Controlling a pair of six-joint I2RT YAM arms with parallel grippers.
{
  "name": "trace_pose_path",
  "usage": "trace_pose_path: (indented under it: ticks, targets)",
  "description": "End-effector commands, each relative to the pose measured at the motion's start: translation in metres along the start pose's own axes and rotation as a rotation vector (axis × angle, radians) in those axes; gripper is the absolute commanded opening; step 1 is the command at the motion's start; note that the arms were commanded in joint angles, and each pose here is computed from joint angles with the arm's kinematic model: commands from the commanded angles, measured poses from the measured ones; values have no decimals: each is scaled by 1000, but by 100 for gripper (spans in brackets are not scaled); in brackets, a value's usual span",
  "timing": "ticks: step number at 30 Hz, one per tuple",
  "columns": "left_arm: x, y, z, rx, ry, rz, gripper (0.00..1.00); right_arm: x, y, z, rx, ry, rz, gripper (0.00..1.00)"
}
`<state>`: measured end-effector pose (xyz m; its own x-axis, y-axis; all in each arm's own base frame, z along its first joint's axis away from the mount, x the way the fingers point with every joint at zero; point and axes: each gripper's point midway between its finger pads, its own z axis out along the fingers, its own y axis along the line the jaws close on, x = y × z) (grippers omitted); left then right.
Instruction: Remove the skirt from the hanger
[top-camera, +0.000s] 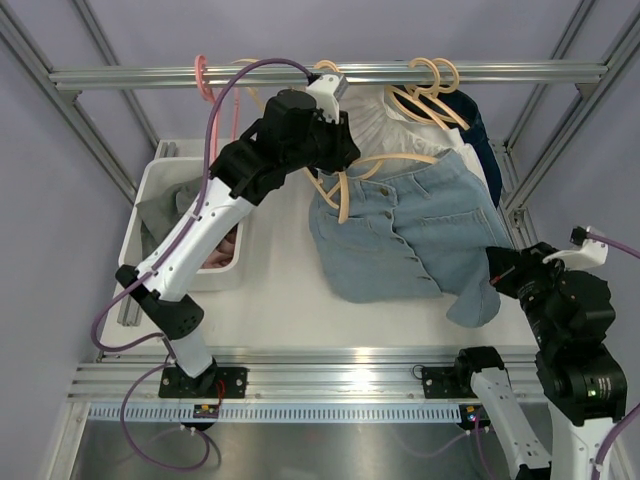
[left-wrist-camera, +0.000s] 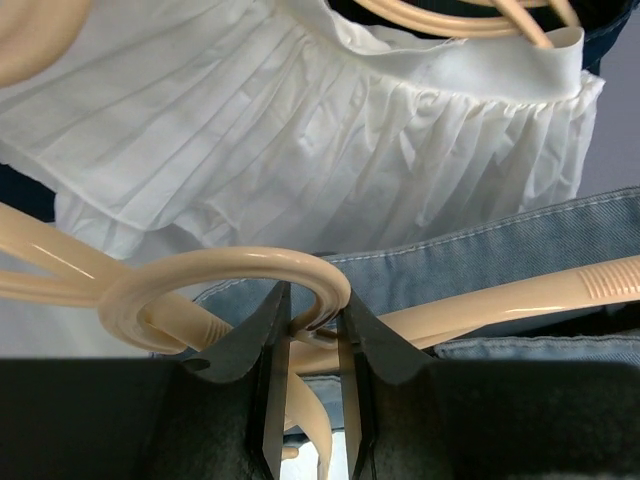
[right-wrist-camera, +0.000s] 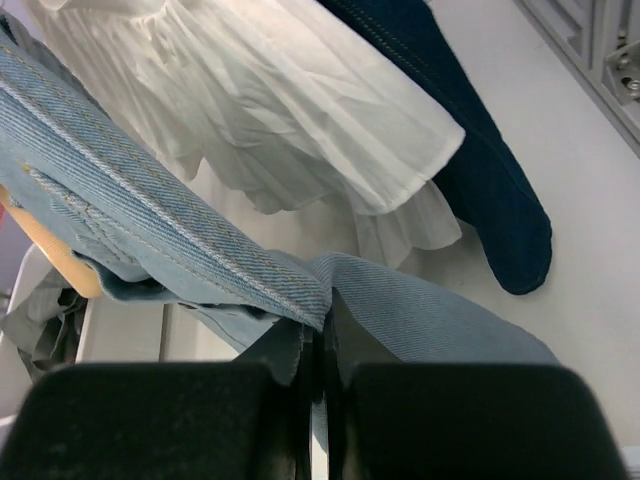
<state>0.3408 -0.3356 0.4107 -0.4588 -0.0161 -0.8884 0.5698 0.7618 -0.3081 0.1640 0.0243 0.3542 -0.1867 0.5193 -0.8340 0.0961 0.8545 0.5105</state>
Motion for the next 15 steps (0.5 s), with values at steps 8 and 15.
trace_pose_path:
  ticks: [8, 15]
  targets:
    - [-113, 37, -19, 13, -364, -207, 0, -82, -29, -97, 155, -406, 158, 0]
    - [-133, 15, -14, 158, -398, -305, 0, -78, -35, -92, 117, -373, 151, 0]
